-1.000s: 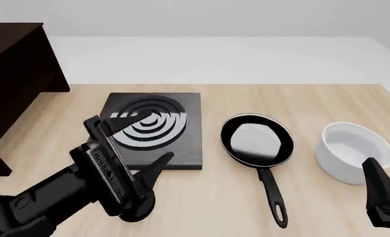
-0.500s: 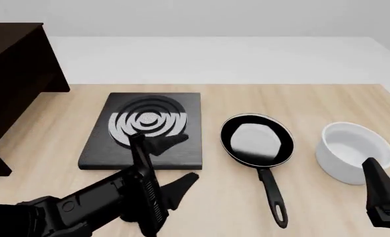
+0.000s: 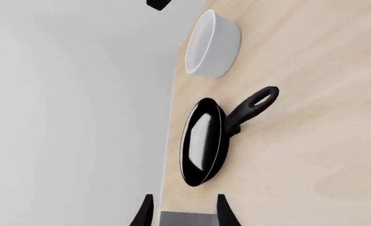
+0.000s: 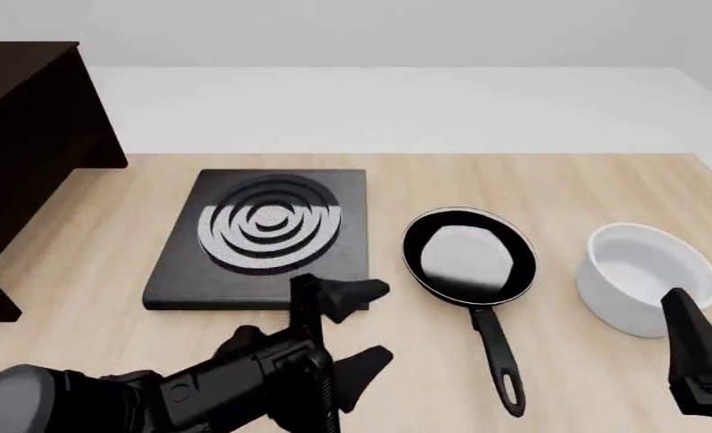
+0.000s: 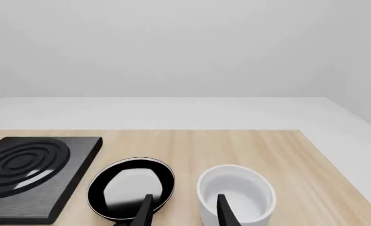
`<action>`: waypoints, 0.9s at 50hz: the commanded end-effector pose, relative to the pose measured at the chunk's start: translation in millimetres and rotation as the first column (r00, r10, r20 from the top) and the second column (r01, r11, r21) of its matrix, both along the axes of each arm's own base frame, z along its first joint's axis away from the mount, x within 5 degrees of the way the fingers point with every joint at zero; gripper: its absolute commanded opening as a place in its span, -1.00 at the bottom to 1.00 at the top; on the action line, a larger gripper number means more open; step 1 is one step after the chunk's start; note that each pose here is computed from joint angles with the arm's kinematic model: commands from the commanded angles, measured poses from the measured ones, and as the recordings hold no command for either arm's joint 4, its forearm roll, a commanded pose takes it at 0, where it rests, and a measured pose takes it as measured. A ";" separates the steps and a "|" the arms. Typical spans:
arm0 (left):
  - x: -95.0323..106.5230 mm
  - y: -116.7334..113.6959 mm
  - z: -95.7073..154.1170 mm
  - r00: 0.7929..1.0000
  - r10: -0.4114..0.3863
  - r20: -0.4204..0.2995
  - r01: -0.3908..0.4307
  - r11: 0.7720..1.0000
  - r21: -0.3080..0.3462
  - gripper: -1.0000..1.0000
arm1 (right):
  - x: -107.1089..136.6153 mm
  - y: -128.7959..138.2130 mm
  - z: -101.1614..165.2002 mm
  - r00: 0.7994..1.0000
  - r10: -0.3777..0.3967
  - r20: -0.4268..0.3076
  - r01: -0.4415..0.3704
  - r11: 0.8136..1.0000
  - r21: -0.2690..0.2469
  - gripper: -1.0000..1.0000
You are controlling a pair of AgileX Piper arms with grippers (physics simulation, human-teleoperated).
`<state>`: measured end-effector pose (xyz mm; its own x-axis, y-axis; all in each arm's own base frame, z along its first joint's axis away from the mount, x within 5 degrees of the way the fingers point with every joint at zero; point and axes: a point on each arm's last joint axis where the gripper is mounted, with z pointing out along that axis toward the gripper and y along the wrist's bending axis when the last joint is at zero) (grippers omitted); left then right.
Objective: Put the frying pan under the cabinet shelf.
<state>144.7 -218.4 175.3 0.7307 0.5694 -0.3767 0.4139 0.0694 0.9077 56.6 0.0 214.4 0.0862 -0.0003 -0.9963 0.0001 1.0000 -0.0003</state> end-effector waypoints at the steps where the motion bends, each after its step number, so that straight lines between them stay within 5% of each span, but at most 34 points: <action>1: -2.8 -10.0 -10.6 0.999 -0.038 0.027 0.037 0.999 0.035 1.00 | 0.0 0.0 0.0 1.000 0.000 0.000 0.000 1.000 0.000 1.00; 45: -4.2 -48.4 -51.0 0.987 -0.142 0.074 0.128 0.979 0.160 1.00 | 0.0 0.0 0.0 1.000 0.000 0.000 0.000 1.000 0.000 1.00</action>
<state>138.2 -257.9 129.4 0.8219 0.5152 -0.2428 0.3414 -0.1044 0.9341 56.6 0.0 214.4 0.0862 -0.0004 -0.9963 0.0001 1.0000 -0.0004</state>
